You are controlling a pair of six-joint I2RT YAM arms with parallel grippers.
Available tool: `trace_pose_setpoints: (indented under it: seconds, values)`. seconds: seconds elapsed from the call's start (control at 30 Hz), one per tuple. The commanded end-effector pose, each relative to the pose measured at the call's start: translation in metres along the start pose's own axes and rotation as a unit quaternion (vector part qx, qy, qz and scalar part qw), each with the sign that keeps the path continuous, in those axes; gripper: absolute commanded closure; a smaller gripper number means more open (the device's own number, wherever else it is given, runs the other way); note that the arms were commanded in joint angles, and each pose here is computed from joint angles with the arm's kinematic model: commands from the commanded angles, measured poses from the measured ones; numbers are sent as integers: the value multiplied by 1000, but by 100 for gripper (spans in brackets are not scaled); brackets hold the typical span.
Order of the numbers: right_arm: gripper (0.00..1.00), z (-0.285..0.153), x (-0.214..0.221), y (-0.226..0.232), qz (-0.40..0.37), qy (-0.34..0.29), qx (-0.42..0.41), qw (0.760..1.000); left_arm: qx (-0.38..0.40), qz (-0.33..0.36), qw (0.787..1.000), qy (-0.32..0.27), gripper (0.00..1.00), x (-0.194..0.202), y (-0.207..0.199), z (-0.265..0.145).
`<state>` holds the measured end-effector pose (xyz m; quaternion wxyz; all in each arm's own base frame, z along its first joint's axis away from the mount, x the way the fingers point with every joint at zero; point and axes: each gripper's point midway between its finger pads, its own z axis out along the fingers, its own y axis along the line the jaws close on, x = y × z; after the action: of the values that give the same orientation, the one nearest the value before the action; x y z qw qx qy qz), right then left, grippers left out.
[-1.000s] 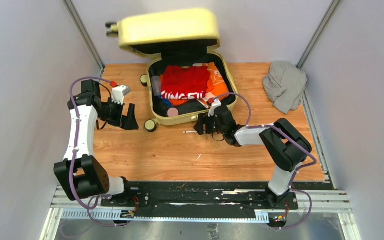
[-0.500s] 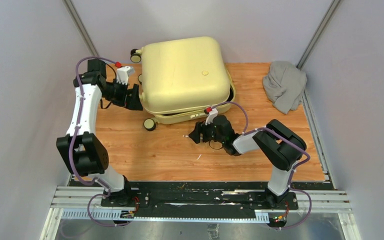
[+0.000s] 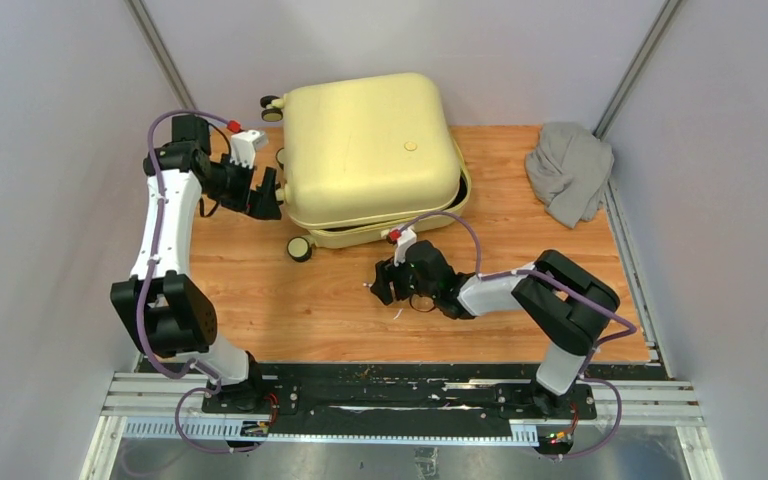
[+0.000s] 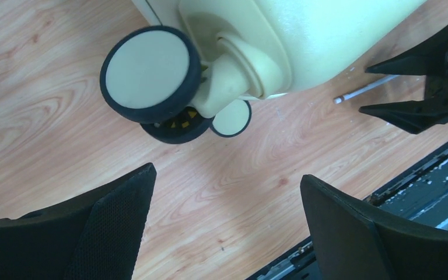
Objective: Pack the luggage
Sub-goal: Open the luggage at the center of the board.
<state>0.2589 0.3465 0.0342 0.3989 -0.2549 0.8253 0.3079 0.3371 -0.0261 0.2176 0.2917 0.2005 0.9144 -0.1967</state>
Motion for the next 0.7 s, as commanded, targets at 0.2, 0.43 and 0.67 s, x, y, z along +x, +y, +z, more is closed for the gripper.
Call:
trace_pose_setpoints:
  seconds: [0.2, 0.43, 0.67]
  values:
    - [38, -30, 76, -14, -47, 150, 49, 986, -33, 39, 998, 47, 0, 0, 46, 22]
    - [46, -36, 84, -10, -64, 170, 53, 982, -8, 97, 995, 31, 0, -21, 46, 32]
    - [57, -34, 85, -9, -65, 182, 56, 980, 24, 180, 982, 43, 0, -16, 35, 48]
